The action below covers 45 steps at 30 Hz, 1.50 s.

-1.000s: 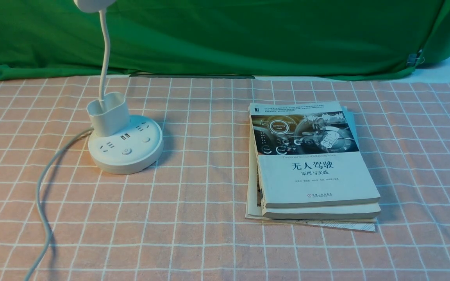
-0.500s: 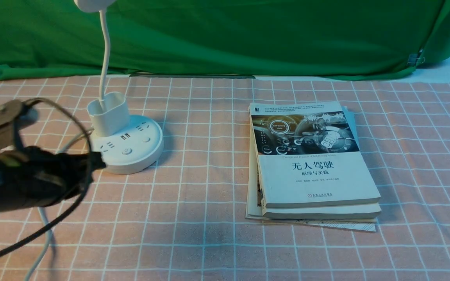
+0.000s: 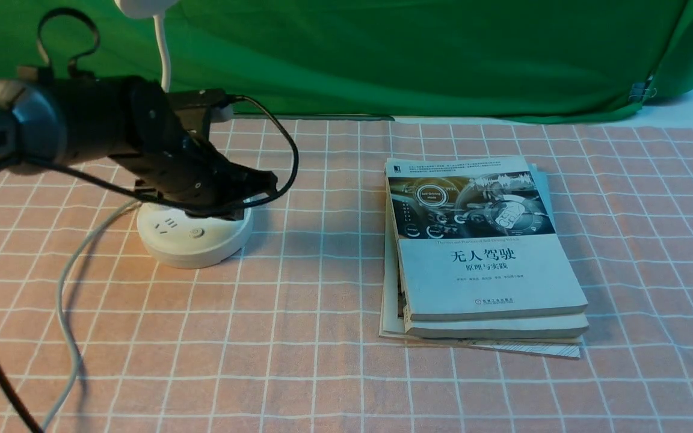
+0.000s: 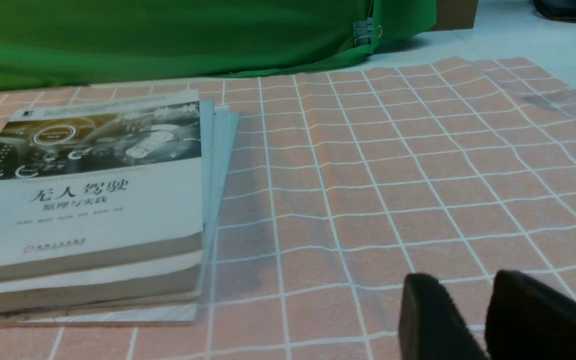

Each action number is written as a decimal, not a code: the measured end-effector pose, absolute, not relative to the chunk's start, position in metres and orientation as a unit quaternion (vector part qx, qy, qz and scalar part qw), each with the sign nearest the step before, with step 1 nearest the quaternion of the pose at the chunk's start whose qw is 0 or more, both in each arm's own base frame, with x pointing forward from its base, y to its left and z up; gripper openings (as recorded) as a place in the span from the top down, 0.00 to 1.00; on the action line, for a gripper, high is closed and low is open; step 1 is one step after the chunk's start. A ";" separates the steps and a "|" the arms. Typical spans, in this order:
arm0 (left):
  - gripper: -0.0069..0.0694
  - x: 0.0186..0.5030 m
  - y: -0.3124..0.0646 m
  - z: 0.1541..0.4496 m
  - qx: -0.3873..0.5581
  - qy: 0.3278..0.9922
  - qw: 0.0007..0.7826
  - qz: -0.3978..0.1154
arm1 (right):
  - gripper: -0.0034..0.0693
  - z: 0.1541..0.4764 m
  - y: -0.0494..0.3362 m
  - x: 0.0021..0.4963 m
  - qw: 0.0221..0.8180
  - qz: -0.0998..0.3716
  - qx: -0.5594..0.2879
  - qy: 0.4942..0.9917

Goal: Turn on the table lamp on the pink coffee tablecloth with your hand.
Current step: 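Press the power button on the lamp base to turn the lamp on with the left gripper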

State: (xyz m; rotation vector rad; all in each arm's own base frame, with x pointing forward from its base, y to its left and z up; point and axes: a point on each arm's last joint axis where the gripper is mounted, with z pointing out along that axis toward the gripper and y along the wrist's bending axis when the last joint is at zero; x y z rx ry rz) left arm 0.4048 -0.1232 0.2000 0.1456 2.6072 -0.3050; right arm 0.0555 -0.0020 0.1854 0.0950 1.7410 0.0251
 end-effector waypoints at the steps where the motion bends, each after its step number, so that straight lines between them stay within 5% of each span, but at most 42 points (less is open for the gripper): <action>1: 0.88 0.406 -0.123 0.200 0.055 0.959 0.253 -0.111 | 0.62 0.185 -0.002 0.055 0.643 0.011 0.042 0.764; 17: 0.88 0.422 -0.117 0.193 0.082 0.962 0.256 -0.057 | 0.62 0.185 -0.002 0.055 0.643 0.011 0.042 0.764; 30: 0.88 0.431 -0.119 0.175 0.076 0.964 0.248 -0.060 | 0.62 0.185 -0.002 0.055 0.643 0.011 0.042 0.764; 45: 0.88 0.421 -0.118 0.201 0.072 0.962 0.254 -0.069 | 0.62 0.185 -0.002 0.055 0.643 0.011 0.041 0.764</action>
